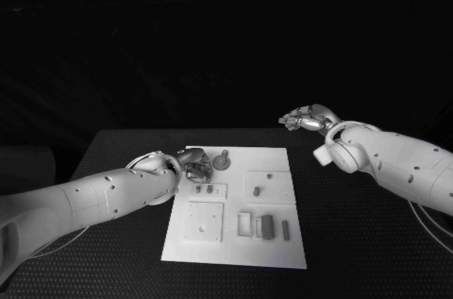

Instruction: Assemble the parts on the task board

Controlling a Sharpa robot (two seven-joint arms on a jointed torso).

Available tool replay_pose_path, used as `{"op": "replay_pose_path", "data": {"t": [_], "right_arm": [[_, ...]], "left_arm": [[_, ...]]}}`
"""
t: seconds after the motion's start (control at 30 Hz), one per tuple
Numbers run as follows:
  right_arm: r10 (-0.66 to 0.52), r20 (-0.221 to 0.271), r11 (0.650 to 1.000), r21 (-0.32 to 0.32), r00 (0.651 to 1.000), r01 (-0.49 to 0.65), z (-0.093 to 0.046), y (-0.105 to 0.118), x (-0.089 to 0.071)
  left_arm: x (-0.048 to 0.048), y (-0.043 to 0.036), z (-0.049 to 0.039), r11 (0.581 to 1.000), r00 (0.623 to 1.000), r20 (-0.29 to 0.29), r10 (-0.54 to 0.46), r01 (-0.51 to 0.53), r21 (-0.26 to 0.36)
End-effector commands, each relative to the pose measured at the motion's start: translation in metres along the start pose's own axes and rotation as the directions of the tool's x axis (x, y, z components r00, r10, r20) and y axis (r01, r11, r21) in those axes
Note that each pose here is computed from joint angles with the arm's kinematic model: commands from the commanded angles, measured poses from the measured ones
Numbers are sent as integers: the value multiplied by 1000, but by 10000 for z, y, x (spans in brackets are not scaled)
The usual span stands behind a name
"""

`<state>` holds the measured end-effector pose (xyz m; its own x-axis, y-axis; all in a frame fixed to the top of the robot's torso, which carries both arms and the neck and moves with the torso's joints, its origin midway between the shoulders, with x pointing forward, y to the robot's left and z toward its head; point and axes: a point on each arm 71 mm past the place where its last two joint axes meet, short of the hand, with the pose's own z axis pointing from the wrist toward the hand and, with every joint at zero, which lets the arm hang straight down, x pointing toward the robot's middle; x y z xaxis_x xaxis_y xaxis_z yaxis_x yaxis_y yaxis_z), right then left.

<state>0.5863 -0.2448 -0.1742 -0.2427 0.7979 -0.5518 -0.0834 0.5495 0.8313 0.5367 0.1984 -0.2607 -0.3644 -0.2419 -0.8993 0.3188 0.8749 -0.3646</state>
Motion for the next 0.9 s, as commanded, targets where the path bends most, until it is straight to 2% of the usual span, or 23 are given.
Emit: {"op": "replay_pose_path", "data": {"t": [0.03, 0.53, 0.9], "right_arm": [[1, -11, 1000, -11, 1000, -1, -1, 8, 9], [1, -11, 1000, -10, 1000, -1, -2, 3, 3], [1, -12, 1000, -10, 1000, -1, -4, 1, 0]], "left_arm": [[125, -40, -3, 1000, 998, -60, -16, 16, 10], [116, 3, -11, 1000, 998, -59, -15, 15, -10], [83, 103, -42, 999, 999, -48, -10, 8, -37]]}}
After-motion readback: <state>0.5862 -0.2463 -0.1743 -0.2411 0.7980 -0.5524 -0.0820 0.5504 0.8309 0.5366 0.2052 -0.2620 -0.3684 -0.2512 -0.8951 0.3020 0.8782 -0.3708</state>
